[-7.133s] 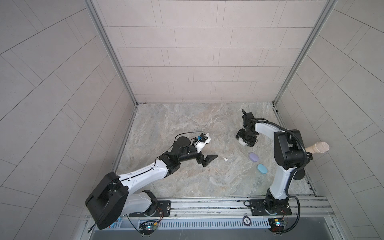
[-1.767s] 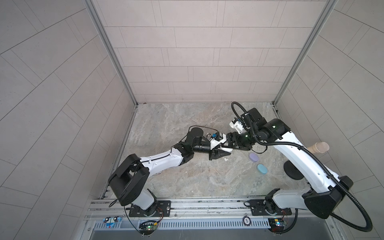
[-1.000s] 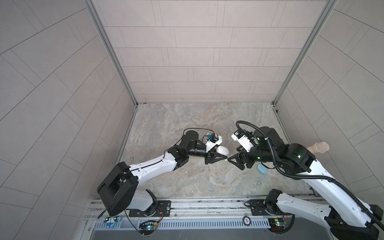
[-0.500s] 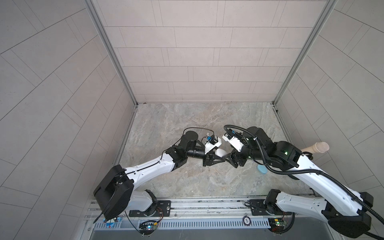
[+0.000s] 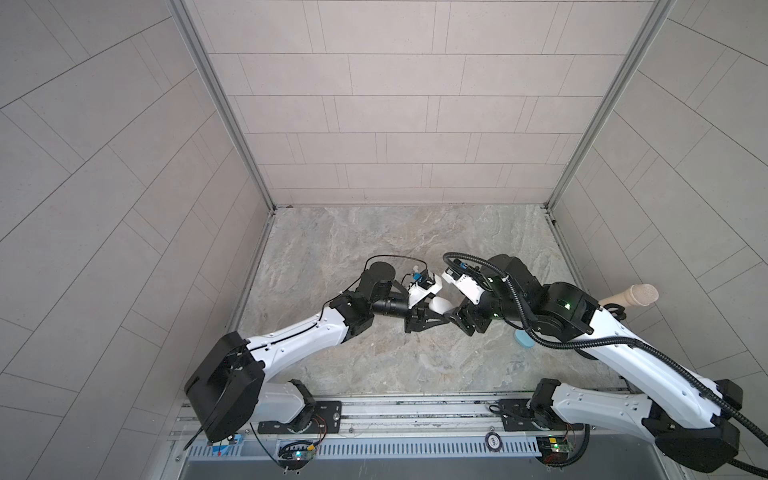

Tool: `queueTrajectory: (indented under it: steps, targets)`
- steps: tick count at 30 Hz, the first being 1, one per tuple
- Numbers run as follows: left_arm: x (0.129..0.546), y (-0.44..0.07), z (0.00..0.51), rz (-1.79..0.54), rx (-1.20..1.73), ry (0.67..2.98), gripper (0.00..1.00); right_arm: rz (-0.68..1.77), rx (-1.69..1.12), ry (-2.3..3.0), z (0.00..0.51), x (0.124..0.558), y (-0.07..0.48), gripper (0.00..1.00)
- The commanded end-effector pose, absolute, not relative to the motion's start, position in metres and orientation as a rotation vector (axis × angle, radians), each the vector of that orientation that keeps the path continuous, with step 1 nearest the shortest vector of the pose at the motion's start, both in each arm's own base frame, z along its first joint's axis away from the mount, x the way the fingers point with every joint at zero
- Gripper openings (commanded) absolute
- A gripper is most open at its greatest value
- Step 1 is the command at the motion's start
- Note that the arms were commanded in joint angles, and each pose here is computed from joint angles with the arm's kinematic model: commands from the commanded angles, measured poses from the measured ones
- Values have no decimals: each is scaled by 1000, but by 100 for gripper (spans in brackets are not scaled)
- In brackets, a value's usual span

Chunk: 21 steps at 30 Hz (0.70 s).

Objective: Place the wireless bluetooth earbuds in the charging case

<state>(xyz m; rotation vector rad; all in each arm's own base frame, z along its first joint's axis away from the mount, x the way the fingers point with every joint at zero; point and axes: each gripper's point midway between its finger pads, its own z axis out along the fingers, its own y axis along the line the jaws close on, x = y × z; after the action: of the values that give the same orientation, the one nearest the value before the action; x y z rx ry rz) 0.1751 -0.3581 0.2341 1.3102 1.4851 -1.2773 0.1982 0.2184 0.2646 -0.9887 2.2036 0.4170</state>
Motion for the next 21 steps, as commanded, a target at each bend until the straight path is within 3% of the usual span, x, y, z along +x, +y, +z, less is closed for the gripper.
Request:
queueTrajectory:
  steps: [1,13,21]
  targets:
    - [158,-357,253,-1314,1349,1375,12,292,-901,2182,275,219,208,80]
    - [154,-356,252,-1329,1347,1369,11,202,-793,2181,288,237,195,80]
    - [158,-356,244,-1322,1314,1399,11,287,-776,2172,296,232,198,83]
